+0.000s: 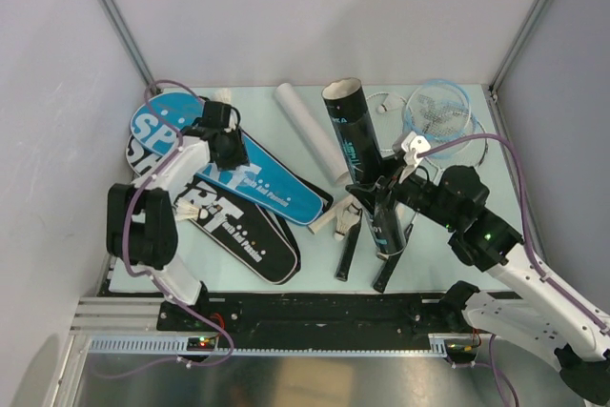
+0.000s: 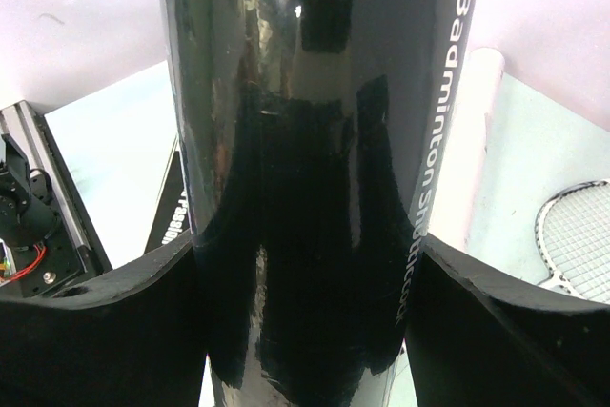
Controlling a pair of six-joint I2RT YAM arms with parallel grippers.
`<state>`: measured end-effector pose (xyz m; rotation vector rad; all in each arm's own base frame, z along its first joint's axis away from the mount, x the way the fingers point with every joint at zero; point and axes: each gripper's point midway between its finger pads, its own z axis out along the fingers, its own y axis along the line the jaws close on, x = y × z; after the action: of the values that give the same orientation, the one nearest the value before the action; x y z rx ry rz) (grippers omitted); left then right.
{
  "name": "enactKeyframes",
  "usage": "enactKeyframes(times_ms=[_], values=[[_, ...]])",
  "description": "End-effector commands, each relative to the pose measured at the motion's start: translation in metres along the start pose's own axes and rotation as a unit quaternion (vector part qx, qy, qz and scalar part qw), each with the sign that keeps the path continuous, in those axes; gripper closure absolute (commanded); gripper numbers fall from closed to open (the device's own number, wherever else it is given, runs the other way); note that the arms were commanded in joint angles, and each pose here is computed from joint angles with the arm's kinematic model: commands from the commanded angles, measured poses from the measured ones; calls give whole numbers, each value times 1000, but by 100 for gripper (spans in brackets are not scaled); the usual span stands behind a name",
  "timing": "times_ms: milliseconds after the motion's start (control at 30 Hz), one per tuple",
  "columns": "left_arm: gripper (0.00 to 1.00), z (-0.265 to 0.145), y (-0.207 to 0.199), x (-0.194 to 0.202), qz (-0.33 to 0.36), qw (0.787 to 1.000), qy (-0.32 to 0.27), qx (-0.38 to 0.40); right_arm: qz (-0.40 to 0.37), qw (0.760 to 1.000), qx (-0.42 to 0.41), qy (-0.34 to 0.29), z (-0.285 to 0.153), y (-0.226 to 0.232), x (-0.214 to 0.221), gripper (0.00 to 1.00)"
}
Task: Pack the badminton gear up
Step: Place the lid on the racket bag, then pick up the shuttlecock from the racket bag.
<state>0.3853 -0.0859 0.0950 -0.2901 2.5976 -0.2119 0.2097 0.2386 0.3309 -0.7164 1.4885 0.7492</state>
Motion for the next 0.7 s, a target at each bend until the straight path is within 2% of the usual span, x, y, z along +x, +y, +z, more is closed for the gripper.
enactKeyframes(times_ms=[0, 100, 200, 467, 667], values=[[51, -45, 0, -31, 3, 996, -92, 5, -2, 999, -2, -42, -5, 4, -25, 66], [40, -65, 26, -28, -15, 993, -112, -15, -1, 999, -2, -37, -6, 6, -22, 66], [34, -80, 58, -19, -44, 991, -123, -34, 0, 999, -4, -38, -7, 7, -20, 66], [32, -103, 137, 3, -147, 978, -128, -69, -2, 999, -13, -43, -7, 11, -20, 66], [32, -86, 151, 28, -170, 980, -86, -60, -3, 999, -14, -41, -8, 12, -19, 66]])
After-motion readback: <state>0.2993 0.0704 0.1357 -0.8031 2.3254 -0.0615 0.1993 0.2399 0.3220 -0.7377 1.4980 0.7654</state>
